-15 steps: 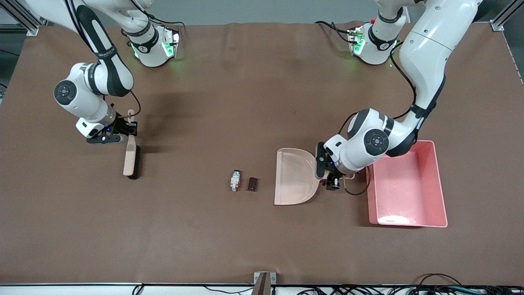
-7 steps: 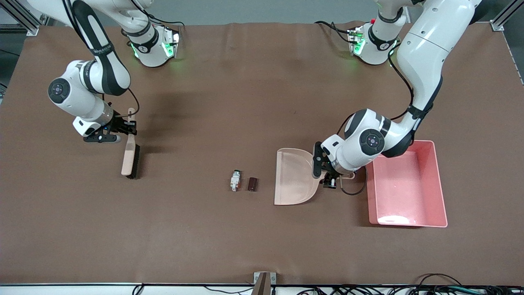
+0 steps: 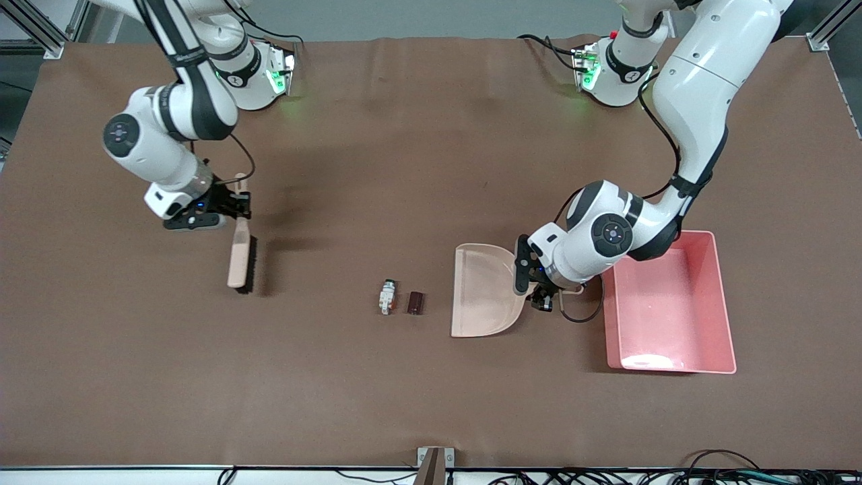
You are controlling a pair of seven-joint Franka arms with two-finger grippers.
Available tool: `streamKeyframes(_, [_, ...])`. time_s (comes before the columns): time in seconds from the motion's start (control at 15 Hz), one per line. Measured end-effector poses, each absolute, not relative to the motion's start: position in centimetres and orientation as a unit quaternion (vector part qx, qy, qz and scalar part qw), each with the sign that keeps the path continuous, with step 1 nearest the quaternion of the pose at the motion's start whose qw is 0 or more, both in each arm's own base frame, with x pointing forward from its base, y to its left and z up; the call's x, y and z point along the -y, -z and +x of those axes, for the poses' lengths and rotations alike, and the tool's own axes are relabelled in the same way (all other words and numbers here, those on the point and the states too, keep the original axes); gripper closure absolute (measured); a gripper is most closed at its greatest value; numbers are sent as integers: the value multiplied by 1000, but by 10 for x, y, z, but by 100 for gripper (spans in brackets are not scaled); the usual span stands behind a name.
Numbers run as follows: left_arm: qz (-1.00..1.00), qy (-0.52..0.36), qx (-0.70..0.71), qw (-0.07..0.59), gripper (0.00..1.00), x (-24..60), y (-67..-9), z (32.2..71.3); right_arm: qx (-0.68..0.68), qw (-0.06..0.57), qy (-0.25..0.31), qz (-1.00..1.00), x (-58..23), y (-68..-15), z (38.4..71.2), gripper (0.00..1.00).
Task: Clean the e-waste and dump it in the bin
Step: 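Lift the brush with the right gripper and carry it toward the dustpan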
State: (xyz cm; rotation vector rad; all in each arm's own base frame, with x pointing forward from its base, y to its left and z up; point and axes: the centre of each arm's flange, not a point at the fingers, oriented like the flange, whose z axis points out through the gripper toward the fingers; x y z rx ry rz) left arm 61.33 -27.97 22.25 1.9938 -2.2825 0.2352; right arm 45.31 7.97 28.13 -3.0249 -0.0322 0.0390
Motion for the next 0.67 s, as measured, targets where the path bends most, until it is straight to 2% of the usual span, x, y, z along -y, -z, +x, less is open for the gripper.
streamKeyframes(0.33, [656, -78, 749, 50, 67, 279, -222, 614, -13, 62, -4, -998, -165, -294, 452, 74])
streamKeyframes(0.67, [662, -80, 743, 49, 67, 276, -225, 618, -42, 60, -20, -997, -201, -262, 475, 74])
